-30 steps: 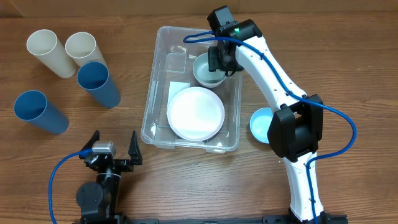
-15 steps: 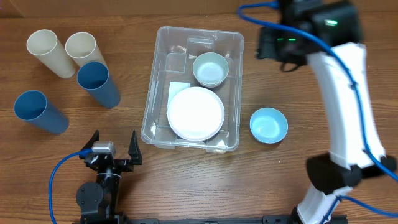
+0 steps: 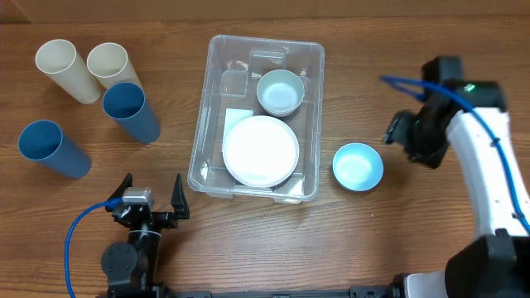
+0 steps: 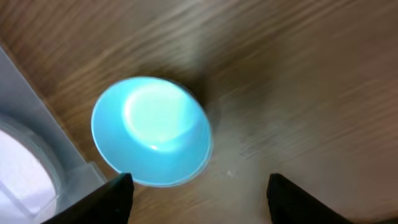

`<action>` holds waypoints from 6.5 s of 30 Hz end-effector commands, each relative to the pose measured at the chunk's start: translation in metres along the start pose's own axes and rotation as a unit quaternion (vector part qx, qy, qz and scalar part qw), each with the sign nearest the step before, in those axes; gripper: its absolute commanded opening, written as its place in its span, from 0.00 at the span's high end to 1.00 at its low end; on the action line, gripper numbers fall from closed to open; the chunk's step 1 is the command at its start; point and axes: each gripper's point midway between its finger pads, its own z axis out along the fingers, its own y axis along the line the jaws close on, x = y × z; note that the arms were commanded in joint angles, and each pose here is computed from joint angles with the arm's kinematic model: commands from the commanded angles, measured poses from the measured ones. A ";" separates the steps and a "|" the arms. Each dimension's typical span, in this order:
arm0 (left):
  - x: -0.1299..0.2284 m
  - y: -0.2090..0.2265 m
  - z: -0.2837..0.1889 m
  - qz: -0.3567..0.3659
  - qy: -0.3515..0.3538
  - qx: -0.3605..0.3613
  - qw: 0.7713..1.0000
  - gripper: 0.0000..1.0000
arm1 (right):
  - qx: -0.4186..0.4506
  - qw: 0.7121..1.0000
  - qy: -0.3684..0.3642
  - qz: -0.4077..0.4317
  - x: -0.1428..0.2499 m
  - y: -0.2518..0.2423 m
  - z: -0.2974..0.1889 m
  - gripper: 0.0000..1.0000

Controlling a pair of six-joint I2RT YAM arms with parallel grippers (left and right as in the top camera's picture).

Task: Pack container
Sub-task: 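Withdraw the right gripper and reach toward the light-blue bowl, then grip the light-blue bowl rim and lift it toward the bin, then lower the light-blue bowl into the grey bowl and release it, then withdraw the right gripper up and away to the right side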

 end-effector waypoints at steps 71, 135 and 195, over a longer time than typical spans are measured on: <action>0.000 0.002 0.000 0.006 -0.003 -0.006 1.000 0.00 | -0.134 0.953 -0.185 -0.197 -0.065 0.267 0.037 0.35; 0.000 0.002 0.000 0.006 -0.003 -0.006 1.000 0.00 | -0.204 0.872 -0.221 -0.387 -0.060 0.346 0.014 0.34; 0.000 0.002 0.000 0.006 -0.003 -0.006 1.000 0.00 | -0.144 0.941 -0.273 -0.138 -0.144 0.205 -0.158 0.05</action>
